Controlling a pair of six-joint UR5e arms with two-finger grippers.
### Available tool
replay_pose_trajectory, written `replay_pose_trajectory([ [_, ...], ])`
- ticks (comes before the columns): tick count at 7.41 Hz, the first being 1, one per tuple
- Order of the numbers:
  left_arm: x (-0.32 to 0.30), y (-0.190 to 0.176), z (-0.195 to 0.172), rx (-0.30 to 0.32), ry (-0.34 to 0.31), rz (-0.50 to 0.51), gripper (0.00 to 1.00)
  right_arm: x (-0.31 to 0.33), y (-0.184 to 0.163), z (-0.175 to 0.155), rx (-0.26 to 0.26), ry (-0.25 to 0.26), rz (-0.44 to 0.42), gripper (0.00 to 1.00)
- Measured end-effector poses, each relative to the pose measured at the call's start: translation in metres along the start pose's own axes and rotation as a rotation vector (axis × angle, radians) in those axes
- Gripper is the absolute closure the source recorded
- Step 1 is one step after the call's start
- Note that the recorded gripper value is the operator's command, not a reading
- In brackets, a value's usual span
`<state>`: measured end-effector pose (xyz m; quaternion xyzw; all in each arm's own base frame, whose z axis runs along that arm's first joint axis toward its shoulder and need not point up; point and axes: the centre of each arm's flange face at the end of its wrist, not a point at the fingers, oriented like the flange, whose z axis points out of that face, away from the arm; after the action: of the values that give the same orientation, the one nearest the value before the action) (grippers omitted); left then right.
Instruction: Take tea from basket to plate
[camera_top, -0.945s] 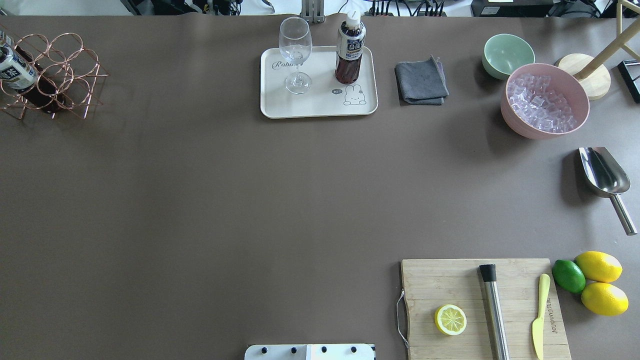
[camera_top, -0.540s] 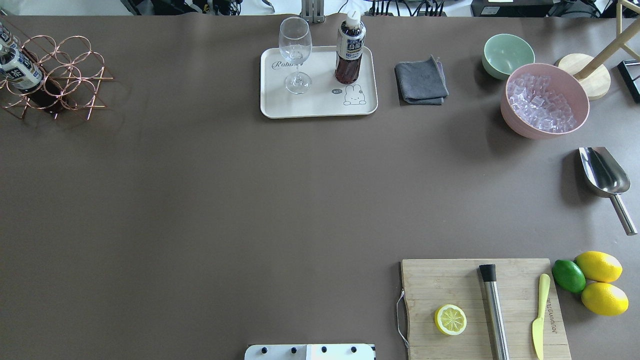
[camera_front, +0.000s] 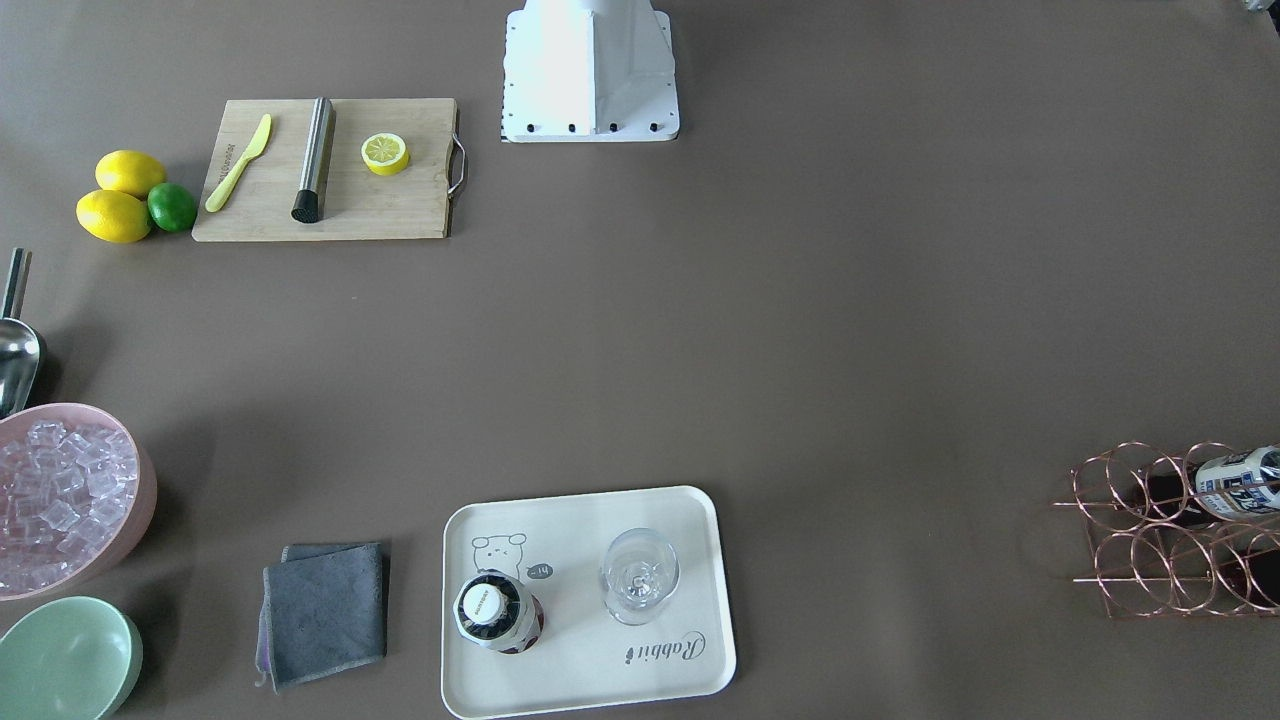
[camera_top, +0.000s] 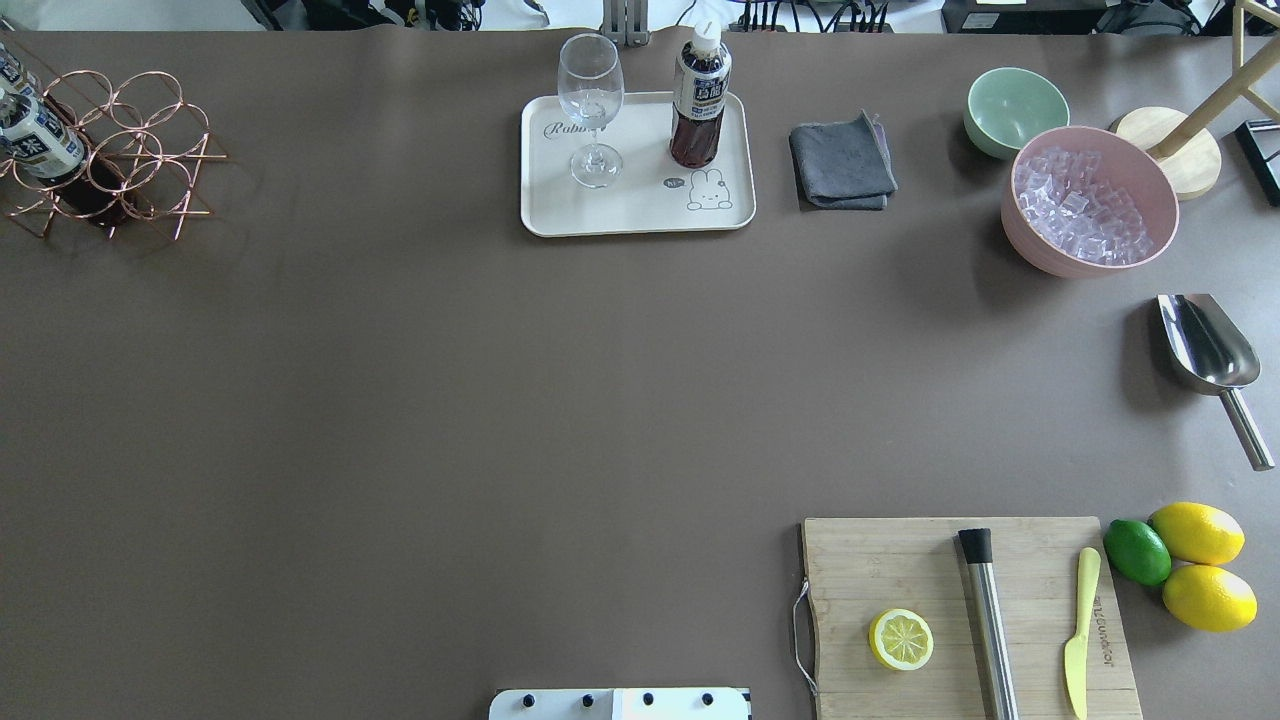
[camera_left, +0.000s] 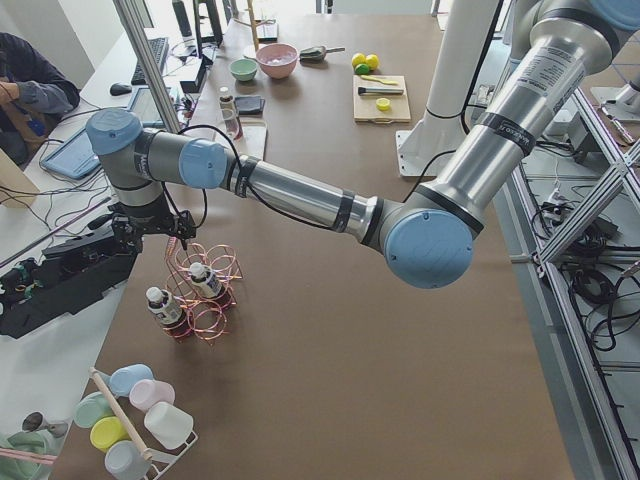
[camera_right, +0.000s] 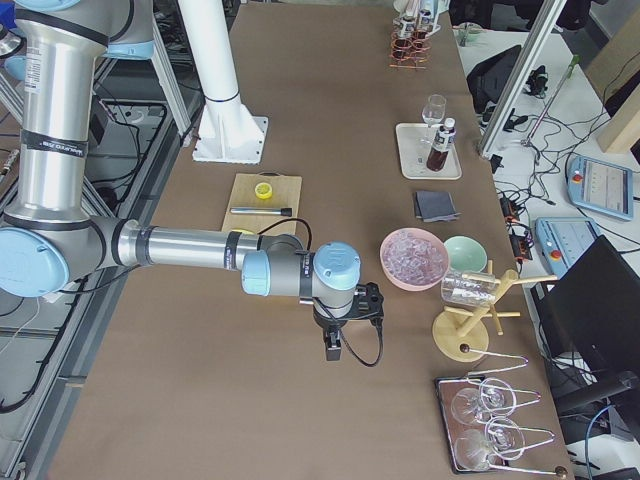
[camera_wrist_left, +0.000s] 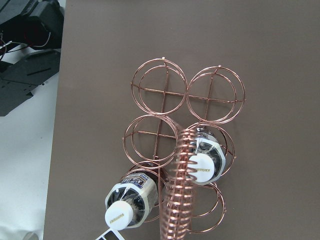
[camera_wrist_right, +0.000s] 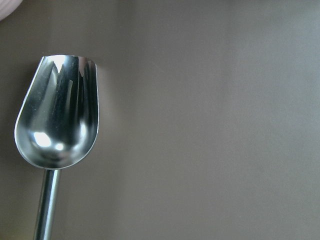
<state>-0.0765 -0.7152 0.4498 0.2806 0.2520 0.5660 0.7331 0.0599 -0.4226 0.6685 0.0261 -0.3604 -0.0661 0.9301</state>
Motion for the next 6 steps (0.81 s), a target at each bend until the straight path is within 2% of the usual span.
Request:
replay_pose_trajectory([
  [1, 0.002, 0.017, -0.009, 0.002, -0.013, -0.086, 0.01, 0.002, -0.002, -0.008, 0.01, -0.012, 0.019, 0.0],
  [3, 0.014, 0.067, -0.008, 0.001, -0.011, -0.216, 0.01, -0.009, -0.011, -0.032, -0.003, -0.021, 0.058, 0.0],
  [5, 0.039, 0.123, 0.012, 0.013, 0.029, -0.322, 0.01, -0.01, -0.01, -0.034, -0.018, -0.022, 0.072, 0.0],
  [6, 0.059, 0.16, 0.026, 0.017, 0.052, -0.437, 0.01, -0.009, -0.008, -0.033, -0.02, -0.022, 0.074, 0.0],
])
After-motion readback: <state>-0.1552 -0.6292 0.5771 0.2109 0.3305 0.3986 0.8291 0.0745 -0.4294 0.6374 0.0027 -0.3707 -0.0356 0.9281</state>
